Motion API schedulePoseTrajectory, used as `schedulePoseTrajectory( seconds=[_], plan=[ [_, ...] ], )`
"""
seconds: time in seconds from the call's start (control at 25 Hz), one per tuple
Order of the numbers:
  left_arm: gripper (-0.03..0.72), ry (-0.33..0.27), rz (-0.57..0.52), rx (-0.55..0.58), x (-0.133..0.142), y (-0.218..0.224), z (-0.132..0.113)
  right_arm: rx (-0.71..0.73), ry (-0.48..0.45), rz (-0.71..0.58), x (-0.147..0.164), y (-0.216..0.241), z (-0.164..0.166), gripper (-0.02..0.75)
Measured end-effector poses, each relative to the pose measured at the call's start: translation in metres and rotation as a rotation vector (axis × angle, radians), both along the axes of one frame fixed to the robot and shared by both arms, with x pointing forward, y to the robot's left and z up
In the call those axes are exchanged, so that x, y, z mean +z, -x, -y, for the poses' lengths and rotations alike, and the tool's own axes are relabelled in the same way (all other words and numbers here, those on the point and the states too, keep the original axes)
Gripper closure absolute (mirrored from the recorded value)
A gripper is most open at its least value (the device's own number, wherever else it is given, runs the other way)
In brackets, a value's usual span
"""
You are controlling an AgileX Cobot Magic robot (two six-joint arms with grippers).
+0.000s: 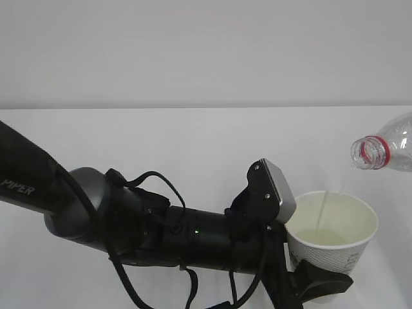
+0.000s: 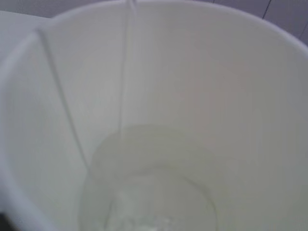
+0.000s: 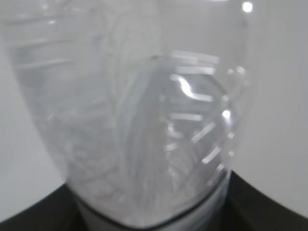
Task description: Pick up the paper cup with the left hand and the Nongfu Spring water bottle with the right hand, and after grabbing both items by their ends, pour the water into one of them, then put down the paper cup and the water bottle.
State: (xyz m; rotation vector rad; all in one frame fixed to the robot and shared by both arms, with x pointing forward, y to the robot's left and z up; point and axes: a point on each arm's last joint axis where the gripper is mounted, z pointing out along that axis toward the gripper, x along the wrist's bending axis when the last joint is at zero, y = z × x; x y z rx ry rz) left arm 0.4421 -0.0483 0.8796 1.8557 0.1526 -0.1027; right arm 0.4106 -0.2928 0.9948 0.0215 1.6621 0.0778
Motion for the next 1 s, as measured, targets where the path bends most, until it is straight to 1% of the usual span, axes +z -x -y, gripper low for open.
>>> schedulePoseTrajectory(
  seconds=[1.0],
  plan=[
    [0.145,-0.001,0.0,0.0,0.0,0.0,0.0,0.0,0.001,0.0,0.0,0.0,0.0,0.337]
  ],
)
